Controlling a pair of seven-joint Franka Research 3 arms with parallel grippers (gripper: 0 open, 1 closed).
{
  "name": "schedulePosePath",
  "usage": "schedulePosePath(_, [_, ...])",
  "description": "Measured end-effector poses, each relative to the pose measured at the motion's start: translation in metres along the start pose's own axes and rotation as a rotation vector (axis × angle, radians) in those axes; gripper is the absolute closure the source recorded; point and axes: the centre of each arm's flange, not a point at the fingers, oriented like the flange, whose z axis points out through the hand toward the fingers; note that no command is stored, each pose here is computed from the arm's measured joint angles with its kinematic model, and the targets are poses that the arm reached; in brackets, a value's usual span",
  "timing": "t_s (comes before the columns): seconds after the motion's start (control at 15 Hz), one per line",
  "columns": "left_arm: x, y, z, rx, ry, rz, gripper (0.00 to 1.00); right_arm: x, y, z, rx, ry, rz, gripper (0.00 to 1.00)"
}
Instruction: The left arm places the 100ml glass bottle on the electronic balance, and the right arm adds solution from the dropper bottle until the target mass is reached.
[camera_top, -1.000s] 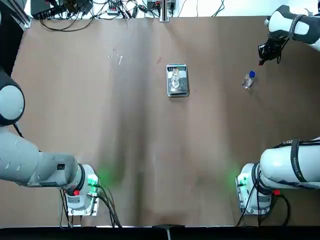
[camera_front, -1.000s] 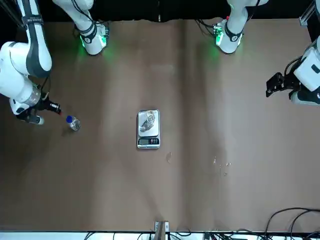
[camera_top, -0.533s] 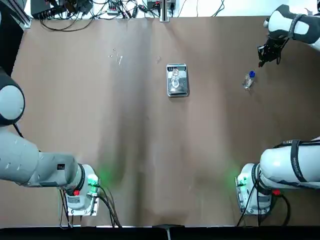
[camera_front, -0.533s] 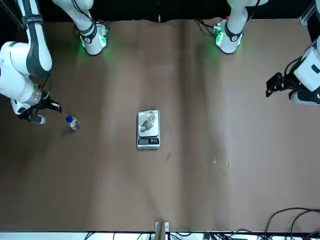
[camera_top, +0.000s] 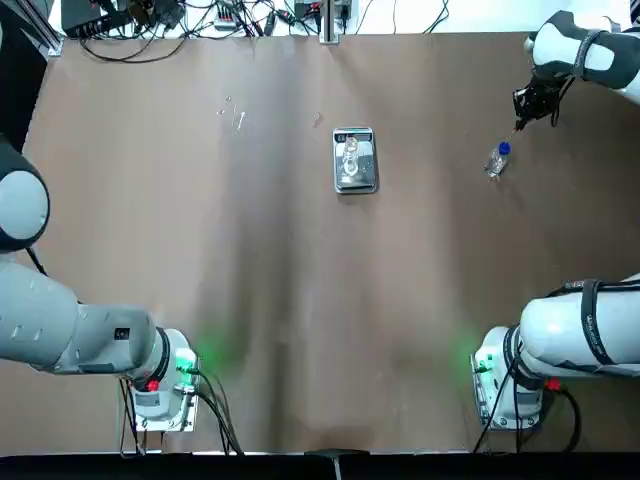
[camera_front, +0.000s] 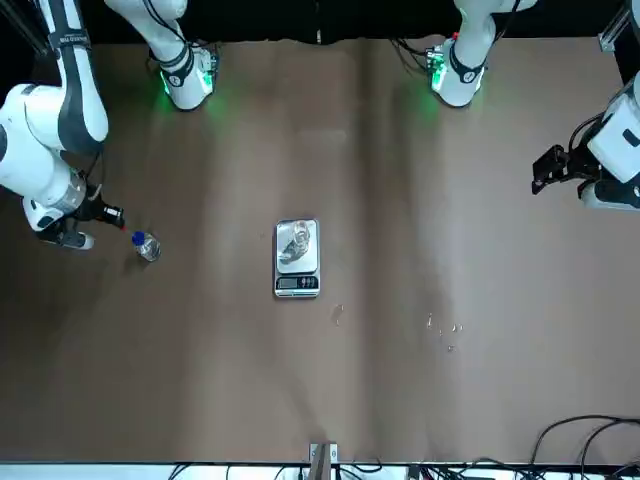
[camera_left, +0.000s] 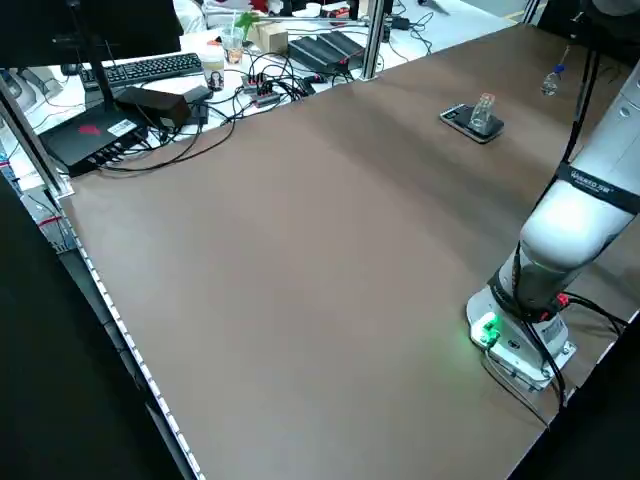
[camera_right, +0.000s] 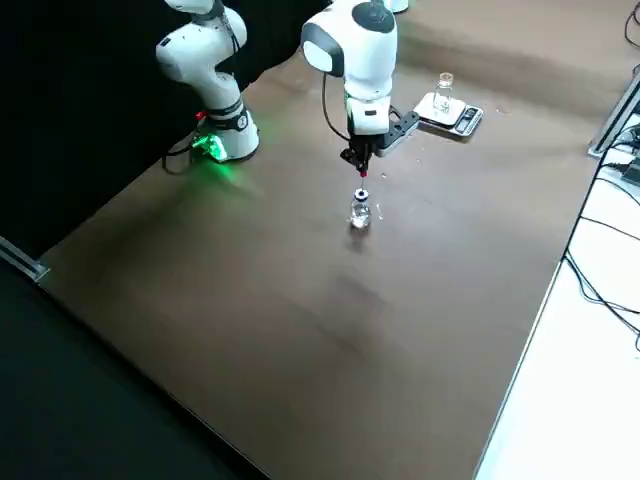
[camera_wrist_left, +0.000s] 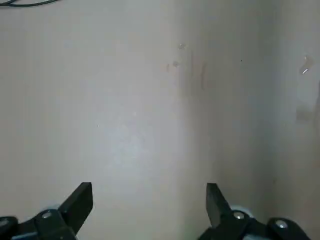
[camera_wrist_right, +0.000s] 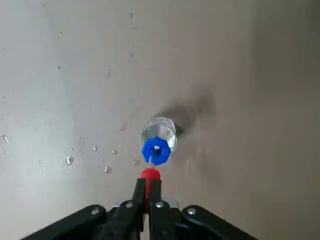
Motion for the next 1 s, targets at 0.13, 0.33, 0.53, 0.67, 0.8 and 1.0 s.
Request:
schedulePosePath(0.13, [0.0000, 0.0000, 0.0000, 0.000, 0.000, 0.000, 0.00, 0.0007, 0.0012, -0.0003, -0.002, 0.006, 0.001, 0.94])
schedulePosePath(0.33, [0.0000, 0.0000, 0.0000, 0.000, 0.000, 0.000, 0.00, 0.0007, 0.0022, 0.0000, -0.003, 0.005, 0.002, 0.94])
schedulePosePath(0.53, [0.0000, 0.0000, 0.0000, 0.000, 0.000, 0.000, 0.00, 0.0002, 0.0022, 0.0006, -0.003, -0.001, 0.001, 0.94])
schedulePosePath(0.67, [0.0000, 0.0000, 0.0000, 0.000, 0.000, 0.000, 0.00, -0.0007, 0.0013, 0.0010, -0.004, -0.008, 0.000, 0.94])
schedulePosePath(0.8, [0.0000, 0.0000, 0.0001, 0.000, 0.000, 0.000, 0.00, -0.0013, -0.0004, 0.0012, -0.005, -0.012, -0.004, 0.94])
schedulePosePath(1.0, [0.0000, 0.0000, 0.0001, 0.000, 0.000, 0.000, 0.00, -0.0014, -0.0025, 0.0012, -0.014, -0.012, -0.015, 0.94])
